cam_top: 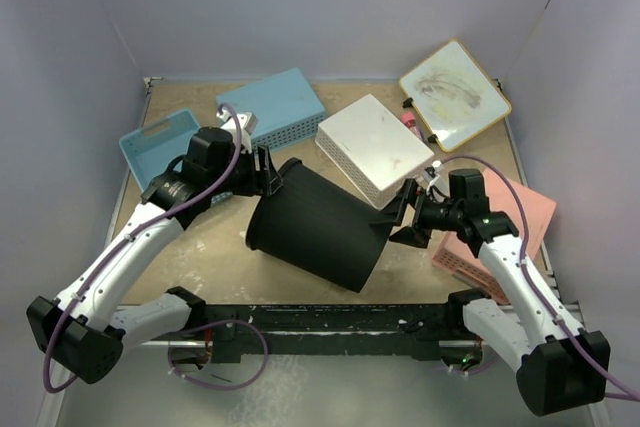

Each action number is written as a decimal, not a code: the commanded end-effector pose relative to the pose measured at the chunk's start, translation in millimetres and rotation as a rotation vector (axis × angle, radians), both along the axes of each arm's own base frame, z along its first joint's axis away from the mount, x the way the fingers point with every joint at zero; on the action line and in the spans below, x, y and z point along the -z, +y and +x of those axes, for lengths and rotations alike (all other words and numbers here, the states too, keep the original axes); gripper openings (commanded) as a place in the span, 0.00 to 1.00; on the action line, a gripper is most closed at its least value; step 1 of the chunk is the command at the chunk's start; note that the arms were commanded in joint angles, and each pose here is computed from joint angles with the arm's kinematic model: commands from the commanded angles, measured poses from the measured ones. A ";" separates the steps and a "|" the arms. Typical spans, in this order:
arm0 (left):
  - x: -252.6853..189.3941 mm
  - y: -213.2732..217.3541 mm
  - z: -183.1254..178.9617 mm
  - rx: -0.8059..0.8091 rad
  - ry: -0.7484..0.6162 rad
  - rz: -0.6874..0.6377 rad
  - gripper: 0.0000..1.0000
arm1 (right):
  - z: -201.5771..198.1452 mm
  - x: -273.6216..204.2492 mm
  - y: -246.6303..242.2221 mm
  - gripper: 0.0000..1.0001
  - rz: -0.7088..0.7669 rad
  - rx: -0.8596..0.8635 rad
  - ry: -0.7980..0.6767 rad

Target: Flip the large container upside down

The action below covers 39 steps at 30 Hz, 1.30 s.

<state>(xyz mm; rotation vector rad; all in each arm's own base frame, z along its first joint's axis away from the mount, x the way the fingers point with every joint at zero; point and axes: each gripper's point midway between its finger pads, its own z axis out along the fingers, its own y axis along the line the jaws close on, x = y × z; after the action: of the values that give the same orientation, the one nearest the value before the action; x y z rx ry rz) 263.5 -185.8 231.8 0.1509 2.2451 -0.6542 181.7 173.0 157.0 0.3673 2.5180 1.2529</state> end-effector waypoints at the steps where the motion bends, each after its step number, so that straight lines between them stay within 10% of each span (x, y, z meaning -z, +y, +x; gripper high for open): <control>1: -21.4 20.9 0.3 -0.036 -0.102 0.093 0.60 | -2.2 1.7 7.7 0.97 0.057 -0.018 0.021; 9: -3.1 38.5 -9.8 -0.055 -0.009 0.207 0.39 | -0.9 10.3 6.1 0.90 0.036 -0.018 0.035; 20: 13.7 37.1 -5.6 -0.073 0.039 0.221 0.00 | 0.6 -13.6 16.7 0.44 0.139 -0.060 -0.049; 33: 22.5 42.7 -11.1 -0.055 0.039 0.254 0.00 | -5.2 -69.4 40.8 0.00 0.283 -0.202 -0.221; 39: 27.5 29.4 -12.7 -0.031 0.037 0.177 0.00 | 3.5 -112.8 57.3 0.00 0.317 -0.201 -0.358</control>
<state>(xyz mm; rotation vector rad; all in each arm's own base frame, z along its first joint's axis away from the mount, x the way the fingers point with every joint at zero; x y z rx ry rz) 266.8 -155.1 235.5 0.1938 2.2283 -0.4236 179.5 214.2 208.5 0.1191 2.3119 1.5668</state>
